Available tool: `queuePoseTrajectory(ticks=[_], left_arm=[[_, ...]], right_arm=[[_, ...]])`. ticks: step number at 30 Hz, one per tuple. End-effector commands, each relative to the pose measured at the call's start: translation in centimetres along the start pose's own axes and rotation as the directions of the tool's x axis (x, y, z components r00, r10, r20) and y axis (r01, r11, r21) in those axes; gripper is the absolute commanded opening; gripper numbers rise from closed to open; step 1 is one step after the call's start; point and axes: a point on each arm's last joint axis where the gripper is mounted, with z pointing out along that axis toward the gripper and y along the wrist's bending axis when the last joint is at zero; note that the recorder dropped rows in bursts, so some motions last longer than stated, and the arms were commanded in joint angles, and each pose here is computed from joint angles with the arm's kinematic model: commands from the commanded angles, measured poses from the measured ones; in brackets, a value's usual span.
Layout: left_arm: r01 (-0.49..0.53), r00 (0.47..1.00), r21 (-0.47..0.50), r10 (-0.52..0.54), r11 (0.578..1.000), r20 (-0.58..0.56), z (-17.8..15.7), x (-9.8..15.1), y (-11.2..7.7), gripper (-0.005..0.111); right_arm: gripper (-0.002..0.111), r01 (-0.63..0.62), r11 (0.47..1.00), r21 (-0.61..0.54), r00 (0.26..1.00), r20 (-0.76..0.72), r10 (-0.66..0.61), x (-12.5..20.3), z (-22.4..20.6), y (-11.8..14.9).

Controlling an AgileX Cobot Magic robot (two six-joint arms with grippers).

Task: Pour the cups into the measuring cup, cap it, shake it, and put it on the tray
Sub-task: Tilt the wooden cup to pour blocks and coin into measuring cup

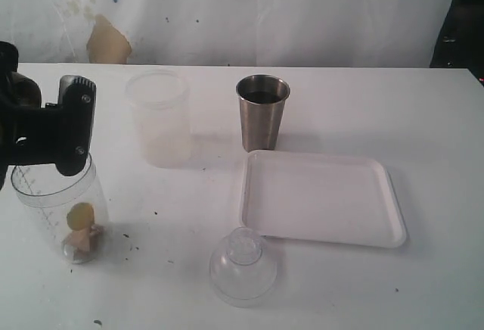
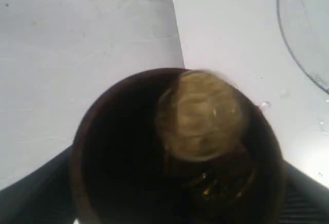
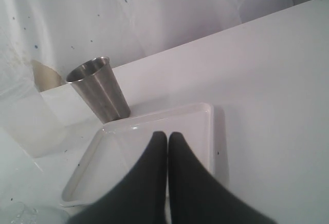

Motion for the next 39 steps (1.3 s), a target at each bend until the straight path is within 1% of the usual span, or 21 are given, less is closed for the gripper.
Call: queuePoseTrajectory(ticks=[1, 5, 10, 17, 21, 24, 28, 34, 37, 39], left_arm=[[-0.040, 0.999, -0.029, 0.039, 0.999, -0.023, 0.2, -0.3, 0.0, 0.000], [-0.109, 0.994, -0.066, 0.107, 0.992, -0.033, 0.5, -0.3, -0.8, 0.000], [-0.169, 0.985, -0.076, 0.166, 0.983, -0.043, 0.7, -0.1, -1.8, 0.000], [-0.164, 0.986, -0.132, 0.160, 0.978, -0.041, 0.7, -0.2, -1.4, 0.000], [-0.166, 0.986, -0.147, 0.162, 0.975, -0.040, 0.7, -0.2, -1.3, 0.000], [-0.143, 0.990, -0.198, 0.140, 0.970, -0.033, 0.7, -0.5, -0.9, 0.000], [-0.187, 0.982, -0.202, 0.183, 0.961, -0.039, 1.1, -1.3, -1.2, 0.000], [-0.233, 0.972, -0.206, 0.228, 0.950, -0.048, 1.1, -1.3, -1.3, 0.000], [-0.302, 0.953, -0.227, 0.297, 0.926, -0.057, 1.3, -1.1, -2.6, 0.000], [-0.318, 0.948, -0.241, 0.314, 0.917, -0.057, 1.4, -1.0, -3.1, 0.000]], right_arm=[[0.000, -0.003, 1.000, 0.002, 1.000, 0.012, 0.003, 0.0, 0.0, -0.1], [0.000, -0.003, 1.000, 0.002, 1.000, 0.012, 0.003, 0.0, 0.0, -0.1], [0.000, -0.003, 1.000, 0.002, 1.000, 0.012, 0.003, 0.0, 0.0, -0.1], [0.000, -0.003, 1.000, 0.002, 1.000, 0.012, 0.003, 0.0, 0.0, -0.1], [0.000, -0.003, 1.000, 0.002, 1.000, 0.012, 0.003, 0.0, 0.0, -0.1], [0.000, -0.003, 1.000, 0.002, 1.000, 0.012, 0.003, 0.0, 0.0, -0.1], [0.000, -0.003, 1.000, 0.002, 1.000, 0.012, 0.003, 0.0, 0.0, -0.1], [0.000, -0.003, 1.000, 0.002, 1.000, 0.012, 0.003, 0.0, 0.0, -0.1], [0.000, -0.003, 1.000, 0.002, 1.000, 0.012, 0.003, 0.0, 0.0, -0.1], [0.000, -0.003, 1.000, 0.002, 1.000, 0.012, 0.003, 0.0, 0.0, -0.1]])
